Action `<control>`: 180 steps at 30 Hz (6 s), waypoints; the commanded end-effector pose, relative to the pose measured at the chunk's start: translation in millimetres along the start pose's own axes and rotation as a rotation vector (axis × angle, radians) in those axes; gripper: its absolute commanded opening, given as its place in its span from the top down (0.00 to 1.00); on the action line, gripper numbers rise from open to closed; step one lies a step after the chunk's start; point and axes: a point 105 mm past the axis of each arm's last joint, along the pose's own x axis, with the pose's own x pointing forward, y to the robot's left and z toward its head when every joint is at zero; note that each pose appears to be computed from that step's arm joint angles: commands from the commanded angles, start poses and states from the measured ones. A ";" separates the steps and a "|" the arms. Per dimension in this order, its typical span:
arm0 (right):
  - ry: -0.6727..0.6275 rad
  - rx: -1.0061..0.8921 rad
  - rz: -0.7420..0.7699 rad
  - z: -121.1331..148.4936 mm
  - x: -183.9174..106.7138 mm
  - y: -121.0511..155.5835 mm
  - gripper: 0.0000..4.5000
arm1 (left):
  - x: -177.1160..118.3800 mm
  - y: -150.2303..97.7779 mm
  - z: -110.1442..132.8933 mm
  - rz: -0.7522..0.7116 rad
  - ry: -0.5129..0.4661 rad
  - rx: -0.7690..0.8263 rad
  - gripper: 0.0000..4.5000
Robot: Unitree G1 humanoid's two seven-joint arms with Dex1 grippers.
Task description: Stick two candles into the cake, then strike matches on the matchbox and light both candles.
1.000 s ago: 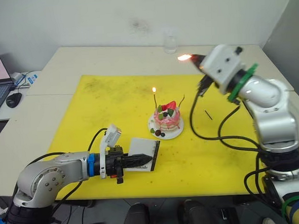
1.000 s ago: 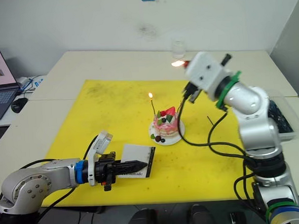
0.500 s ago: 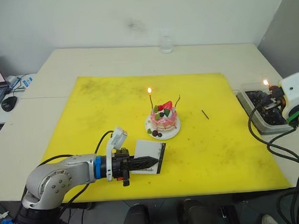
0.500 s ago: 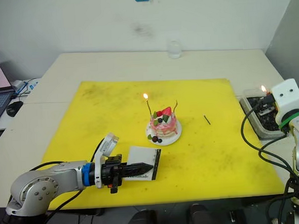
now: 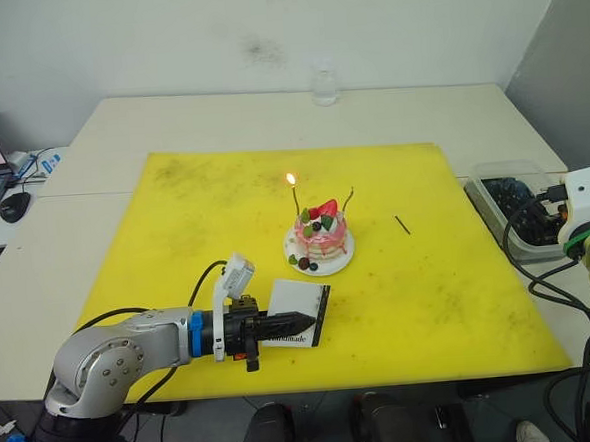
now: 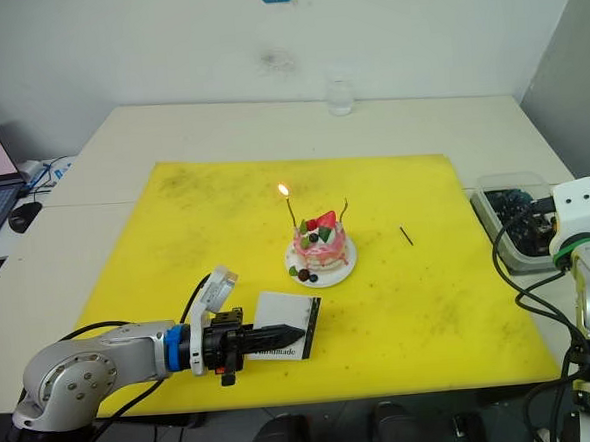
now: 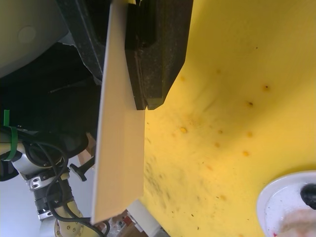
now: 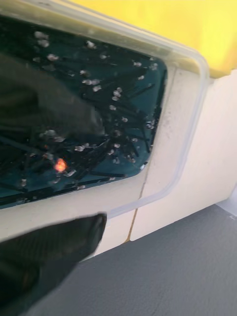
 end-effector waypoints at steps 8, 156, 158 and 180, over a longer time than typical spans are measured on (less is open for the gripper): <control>-0.350 0.089 0.276 81.9 -49.8 41.6 0.00 | -1.6 -5.6 6.2 -0.013 -0.023 0.033 1.00; -0.165 0.180 0.664 -9.2 -117.2 225.0 0.99 | 5.9 -2.6 7.9 -0.027 -0.007 0.041 1.00; -0.201 0.178 0.670 1.6 -119.0 221.7 0.99 | 6.6 -2.2 9.5 -0.028 -0.013 0.040 1.00; -0.593 -0.679 1.147 96.4 -183.1 214.4 0.99 | 19.4 0.1 56.3 -0.065 -0.144 0.058 1.00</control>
